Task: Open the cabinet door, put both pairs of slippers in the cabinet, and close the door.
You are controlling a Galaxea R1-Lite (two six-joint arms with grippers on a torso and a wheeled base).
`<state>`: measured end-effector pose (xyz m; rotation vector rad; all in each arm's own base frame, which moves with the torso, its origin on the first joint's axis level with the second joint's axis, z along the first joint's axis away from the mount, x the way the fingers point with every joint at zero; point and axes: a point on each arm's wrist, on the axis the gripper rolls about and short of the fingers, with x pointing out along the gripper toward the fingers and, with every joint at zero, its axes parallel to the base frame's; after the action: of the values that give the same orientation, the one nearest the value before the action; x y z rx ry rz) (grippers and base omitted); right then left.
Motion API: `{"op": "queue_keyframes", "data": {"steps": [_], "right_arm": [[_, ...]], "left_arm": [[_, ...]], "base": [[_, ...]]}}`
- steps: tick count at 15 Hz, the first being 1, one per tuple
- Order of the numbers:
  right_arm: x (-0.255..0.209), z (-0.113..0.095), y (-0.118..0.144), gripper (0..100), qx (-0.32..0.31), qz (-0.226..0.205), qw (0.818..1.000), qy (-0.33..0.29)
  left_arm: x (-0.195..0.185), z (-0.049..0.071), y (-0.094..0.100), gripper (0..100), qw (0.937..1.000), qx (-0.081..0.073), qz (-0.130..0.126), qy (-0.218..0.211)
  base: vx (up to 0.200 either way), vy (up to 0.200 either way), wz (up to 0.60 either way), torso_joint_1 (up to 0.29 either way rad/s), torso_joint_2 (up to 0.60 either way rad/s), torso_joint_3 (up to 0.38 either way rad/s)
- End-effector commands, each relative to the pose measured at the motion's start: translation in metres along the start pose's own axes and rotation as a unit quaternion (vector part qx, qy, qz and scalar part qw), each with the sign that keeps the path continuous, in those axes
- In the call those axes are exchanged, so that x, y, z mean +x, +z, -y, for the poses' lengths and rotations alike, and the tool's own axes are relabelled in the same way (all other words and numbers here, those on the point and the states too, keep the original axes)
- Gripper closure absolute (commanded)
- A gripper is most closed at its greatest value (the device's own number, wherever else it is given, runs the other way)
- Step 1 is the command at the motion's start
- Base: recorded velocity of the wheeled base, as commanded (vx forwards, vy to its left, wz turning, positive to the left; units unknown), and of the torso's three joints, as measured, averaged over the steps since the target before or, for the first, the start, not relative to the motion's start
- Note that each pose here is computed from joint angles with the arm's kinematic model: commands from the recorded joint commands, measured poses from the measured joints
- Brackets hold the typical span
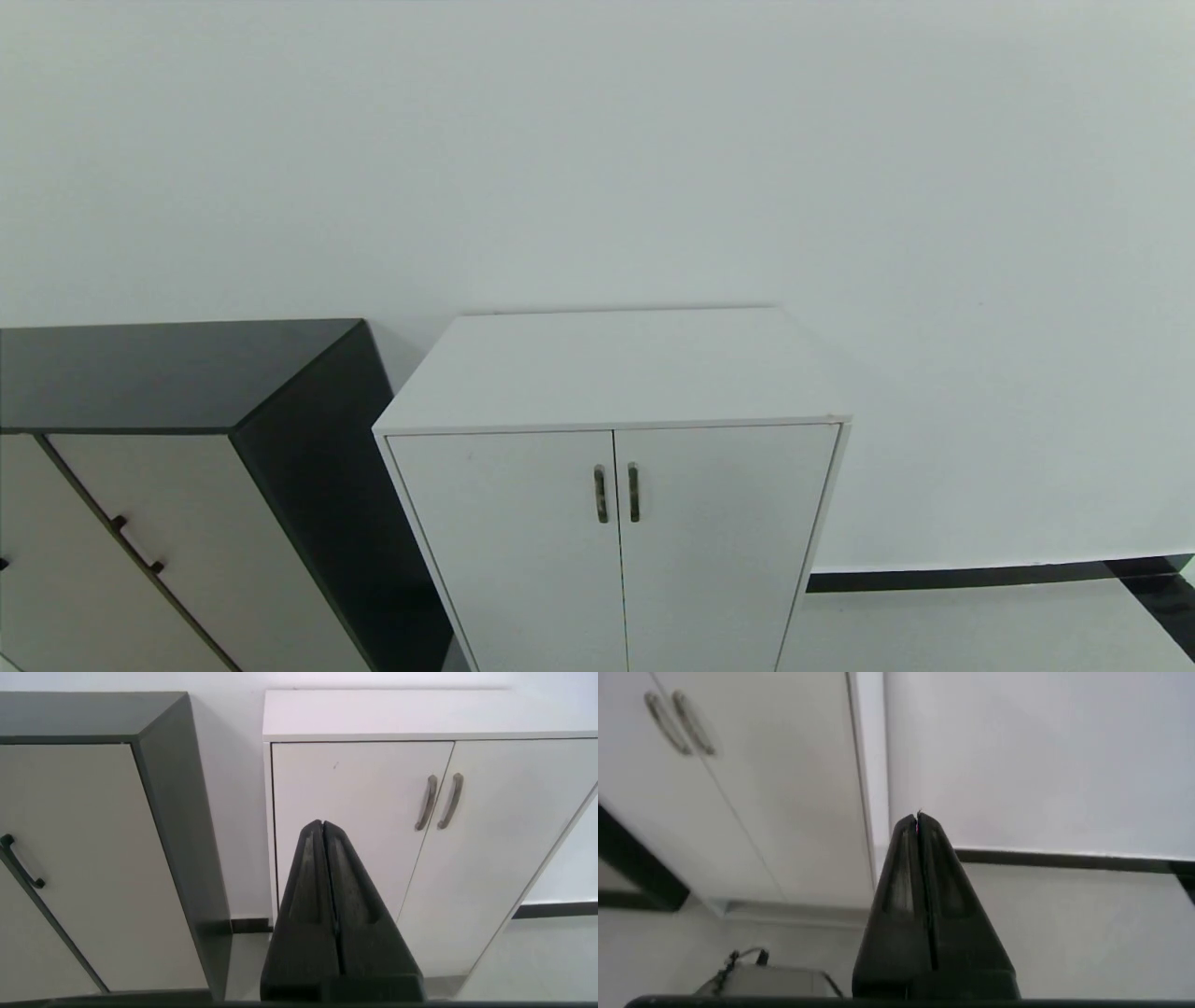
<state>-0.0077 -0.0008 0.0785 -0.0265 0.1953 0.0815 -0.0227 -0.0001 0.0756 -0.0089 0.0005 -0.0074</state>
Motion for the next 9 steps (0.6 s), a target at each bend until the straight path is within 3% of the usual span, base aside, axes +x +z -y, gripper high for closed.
{"op": "queue_keyframes", "data": {"steps": [1,9], "right_arm": [[-0.0075,-0.0002,-0.0029,100,0.005,0.050,0.999,-0.008],[-0.0073,-0.0002,-0.0026,100,0.015,0.050,0.999,-0.003]], "left_arm": [[0.0000,0.0000,0.0000,100,1.0000,0.000,0.000,0.000],[0.0000,0.0000,0.0000,100,1.0000,0.000,0.000,0.000]], "base": [[0.000,0.000,0.00,0.000,0.00,0.000],[0.000,0.000,0.00,0.000,0.00,0.000]]}}
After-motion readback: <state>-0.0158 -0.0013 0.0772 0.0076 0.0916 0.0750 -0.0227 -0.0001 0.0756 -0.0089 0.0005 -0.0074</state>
